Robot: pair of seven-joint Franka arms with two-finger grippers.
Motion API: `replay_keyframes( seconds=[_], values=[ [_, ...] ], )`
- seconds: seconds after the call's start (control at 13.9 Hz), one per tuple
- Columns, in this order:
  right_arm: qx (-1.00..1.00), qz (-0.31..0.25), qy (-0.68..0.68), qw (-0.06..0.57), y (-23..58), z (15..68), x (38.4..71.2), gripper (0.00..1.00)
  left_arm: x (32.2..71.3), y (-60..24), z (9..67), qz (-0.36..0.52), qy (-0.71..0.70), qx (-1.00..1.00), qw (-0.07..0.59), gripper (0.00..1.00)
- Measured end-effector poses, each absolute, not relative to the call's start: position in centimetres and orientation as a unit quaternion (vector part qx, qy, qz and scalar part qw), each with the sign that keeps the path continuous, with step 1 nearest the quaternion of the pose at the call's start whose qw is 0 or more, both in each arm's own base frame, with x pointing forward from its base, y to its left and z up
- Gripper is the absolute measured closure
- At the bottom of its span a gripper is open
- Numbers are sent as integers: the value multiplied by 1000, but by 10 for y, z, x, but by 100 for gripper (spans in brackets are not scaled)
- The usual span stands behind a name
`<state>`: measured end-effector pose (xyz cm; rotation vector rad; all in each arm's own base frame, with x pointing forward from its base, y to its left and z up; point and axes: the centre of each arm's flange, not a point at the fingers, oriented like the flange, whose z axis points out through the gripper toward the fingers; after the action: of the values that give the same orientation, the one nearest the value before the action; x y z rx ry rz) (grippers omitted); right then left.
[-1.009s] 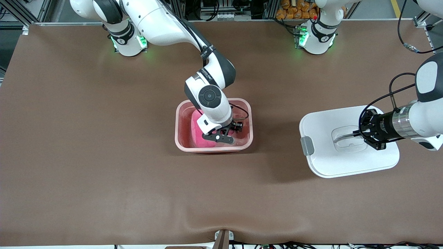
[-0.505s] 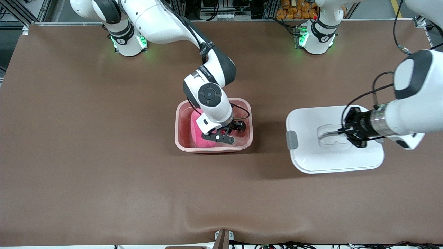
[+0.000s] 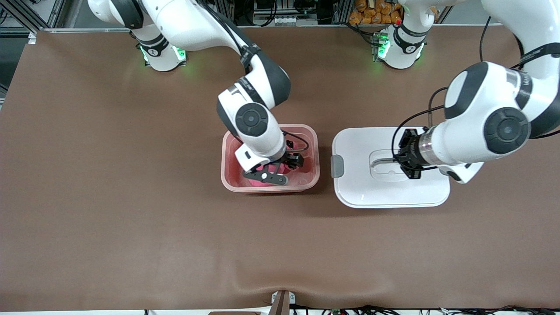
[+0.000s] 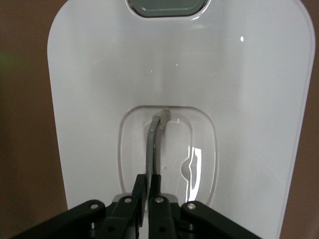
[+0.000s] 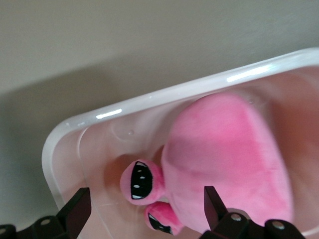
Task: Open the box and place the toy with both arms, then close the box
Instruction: 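Bring the lid over the box while the right gripper withdraws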
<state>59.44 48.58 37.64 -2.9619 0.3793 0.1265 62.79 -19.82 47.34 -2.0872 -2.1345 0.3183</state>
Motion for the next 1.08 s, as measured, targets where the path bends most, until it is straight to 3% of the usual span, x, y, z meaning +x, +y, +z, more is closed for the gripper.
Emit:
replay_keyframes(
  seconds=[0.58, 1.08],
  values=[
    [-982, 43, 163, 90, 350, 502, 640, 0, 604, -281, 442, 108, -721, -678, 99, 94],
    [-971, 54, 214, 92, 227, 560, 658, 0, 564, -397, 453, 82, -733, -675, 23, 94]
  ],
)
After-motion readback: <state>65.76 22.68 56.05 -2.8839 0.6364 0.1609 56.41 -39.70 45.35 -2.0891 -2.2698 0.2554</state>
